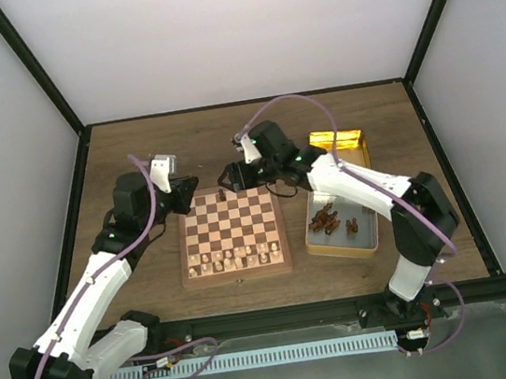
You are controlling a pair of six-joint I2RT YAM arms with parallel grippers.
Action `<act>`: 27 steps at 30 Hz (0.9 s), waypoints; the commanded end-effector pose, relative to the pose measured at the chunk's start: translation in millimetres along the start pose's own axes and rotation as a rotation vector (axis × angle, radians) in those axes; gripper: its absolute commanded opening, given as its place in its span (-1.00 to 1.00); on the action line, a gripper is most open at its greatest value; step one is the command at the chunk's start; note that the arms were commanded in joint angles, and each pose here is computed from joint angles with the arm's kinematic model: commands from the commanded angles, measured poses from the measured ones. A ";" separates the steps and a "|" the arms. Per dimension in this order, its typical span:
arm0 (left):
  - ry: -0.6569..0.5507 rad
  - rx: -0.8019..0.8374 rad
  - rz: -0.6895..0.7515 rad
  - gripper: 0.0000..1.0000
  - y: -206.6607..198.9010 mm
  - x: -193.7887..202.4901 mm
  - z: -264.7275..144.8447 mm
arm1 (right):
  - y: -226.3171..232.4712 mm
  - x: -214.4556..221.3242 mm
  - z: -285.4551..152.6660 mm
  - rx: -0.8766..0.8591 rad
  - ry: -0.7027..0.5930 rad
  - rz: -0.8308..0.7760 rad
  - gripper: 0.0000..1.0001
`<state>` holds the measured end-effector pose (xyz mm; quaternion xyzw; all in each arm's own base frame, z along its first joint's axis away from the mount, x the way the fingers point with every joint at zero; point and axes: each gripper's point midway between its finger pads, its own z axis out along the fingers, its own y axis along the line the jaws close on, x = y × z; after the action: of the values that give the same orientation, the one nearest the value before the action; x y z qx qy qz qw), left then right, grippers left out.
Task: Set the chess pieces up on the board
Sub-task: Place the chess piece on the chessboard.
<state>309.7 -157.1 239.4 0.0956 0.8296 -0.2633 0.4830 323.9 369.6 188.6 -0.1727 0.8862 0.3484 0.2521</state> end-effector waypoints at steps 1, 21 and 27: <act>-0.013 0.257 0.052 -0.88 -45.8 -13.6 1.0 | 52.3 -12.1 -37.5 -0.356 -0.021 -0.025 0.25; 0.105 0.461 0.118 -0.87 -80.3 12.2 3.8 | 84.9 -0.1 -85.1 -0.637 -0.012 -0.073 0.02; 0.131 0.518 0.179 -0.85 -88.1 19.2 -2.3 | 71.0 -4.2 -69.3 -0.550 -0.005 -0.035 -0.11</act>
<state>271.7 -225.1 243.1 0.2566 0.7753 -0.4097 0.4065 258.7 368.4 276.7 -0.2592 0.7399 0.5879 0.1996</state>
